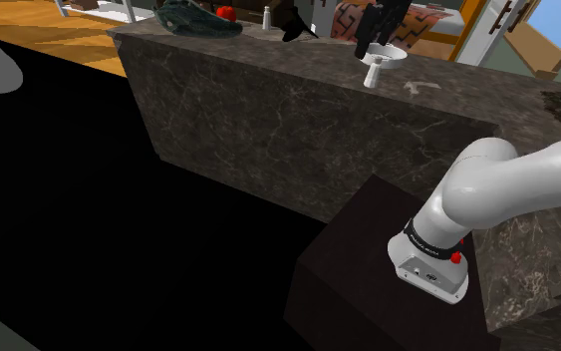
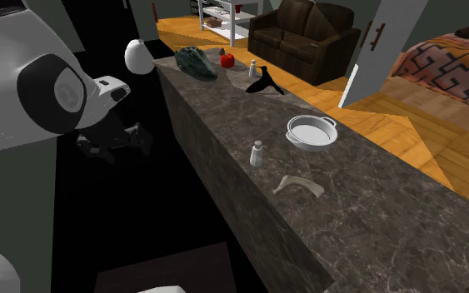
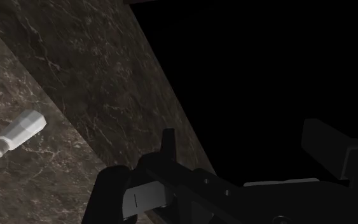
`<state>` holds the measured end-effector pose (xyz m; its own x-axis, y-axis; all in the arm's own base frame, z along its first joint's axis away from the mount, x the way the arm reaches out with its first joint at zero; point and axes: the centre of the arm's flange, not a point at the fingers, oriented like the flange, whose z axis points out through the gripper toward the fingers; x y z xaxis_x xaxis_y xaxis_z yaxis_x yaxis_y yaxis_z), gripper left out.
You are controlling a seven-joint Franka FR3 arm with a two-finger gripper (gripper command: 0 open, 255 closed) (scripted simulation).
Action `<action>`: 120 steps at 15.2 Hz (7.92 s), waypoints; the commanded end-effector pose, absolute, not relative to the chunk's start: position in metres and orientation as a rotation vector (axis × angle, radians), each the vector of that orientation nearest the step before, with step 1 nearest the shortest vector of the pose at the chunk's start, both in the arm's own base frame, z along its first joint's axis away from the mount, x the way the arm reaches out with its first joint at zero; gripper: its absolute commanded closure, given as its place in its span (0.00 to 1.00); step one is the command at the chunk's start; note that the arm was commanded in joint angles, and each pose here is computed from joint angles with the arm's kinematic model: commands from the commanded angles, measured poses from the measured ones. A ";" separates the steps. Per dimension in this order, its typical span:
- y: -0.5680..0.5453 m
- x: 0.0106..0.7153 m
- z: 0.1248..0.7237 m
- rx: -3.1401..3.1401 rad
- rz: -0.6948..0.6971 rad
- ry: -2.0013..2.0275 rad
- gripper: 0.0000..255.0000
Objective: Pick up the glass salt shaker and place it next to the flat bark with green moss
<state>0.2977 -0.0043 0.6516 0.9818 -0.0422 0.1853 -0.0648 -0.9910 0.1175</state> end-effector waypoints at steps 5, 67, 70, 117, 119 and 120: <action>-0.053 0.320 0.641 3.013 0.240 -0.105 0.00; -0.413 0.445 0.543 3.054 -0.030 -0.273 1.00; -0.413 0.445 0.558 3.054 -0.030 -0.273 1.00; -0.448 0.143 0.682 3.054 -0.030 -0.273 1.00; -0.451 0.117 0.682 3.054 -0.030 -0.273 1.00; -0.452 0.104 0.682 3.054 -0.030 -0.273 1.00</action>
